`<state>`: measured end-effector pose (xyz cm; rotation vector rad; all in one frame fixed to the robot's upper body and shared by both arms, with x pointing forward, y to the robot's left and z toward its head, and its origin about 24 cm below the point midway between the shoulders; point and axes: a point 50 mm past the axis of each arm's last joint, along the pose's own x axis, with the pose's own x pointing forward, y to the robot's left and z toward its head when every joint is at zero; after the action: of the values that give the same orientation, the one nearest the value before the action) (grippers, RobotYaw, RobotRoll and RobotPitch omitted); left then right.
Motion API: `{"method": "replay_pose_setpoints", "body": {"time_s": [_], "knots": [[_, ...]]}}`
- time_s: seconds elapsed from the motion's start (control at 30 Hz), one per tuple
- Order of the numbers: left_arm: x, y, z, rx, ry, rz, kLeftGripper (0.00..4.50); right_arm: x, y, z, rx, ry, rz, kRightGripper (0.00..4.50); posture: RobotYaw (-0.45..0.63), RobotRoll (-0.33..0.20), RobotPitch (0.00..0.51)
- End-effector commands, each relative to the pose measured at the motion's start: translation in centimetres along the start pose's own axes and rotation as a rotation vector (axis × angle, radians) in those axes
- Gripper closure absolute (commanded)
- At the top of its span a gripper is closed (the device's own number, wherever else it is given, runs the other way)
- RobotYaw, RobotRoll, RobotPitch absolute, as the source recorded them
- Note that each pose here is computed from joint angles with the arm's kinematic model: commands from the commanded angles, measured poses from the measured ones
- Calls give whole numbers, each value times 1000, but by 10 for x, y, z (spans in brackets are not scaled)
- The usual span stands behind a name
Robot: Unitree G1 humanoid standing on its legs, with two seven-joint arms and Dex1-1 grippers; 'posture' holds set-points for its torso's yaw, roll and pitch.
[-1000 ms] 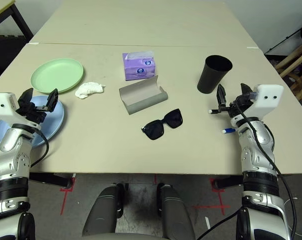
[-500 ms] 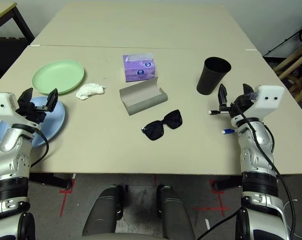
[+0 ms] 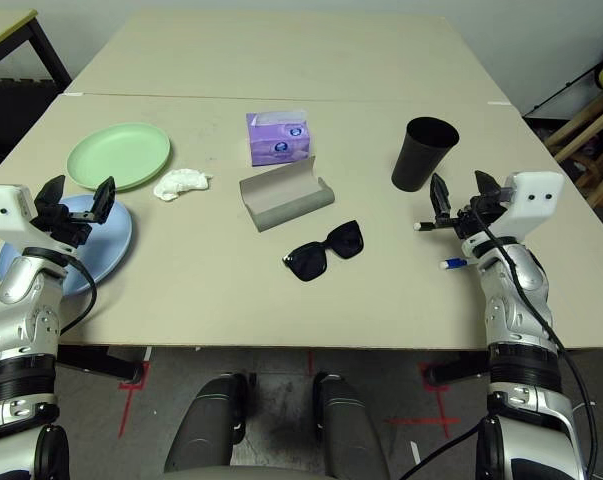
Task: Organize and tidy the items on the table.
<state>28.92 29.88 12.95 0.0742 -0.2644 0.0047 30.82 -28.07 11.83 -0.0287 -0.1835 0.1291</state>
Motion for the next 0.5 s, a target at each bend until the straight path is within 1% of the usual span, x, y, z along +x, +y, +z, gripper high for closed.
{"method": "replay_pose_setpoints", "body": {"time_s": [0.03, 0.13, 0.23, 0.37, 0.5], "knots": [[-5, 0, -4, 1, 25, -6, 0, 1, 1, -1, -20, 40, 73, 56, 146, 0, 138], [-8, 1, -4, 4, 29, -8, 0, 3, 2, 1, -22, 38, 115, 56, 150, 0, 150], [-11, 1, -4, 6, 36, -8, 0, 3, 9, 5, -22, 30, 215, 56, 152, 0, 157], [-13, 0, -4, 6, 46, -10, 0, 1, 25, 13, 18, -3, 399, 56, 150, 0, 167], [-14, -2, -4, 5, 54, -16, 0, -2, 37, 19, 13, -8, 533, 56, 149, 0, 176]]}}
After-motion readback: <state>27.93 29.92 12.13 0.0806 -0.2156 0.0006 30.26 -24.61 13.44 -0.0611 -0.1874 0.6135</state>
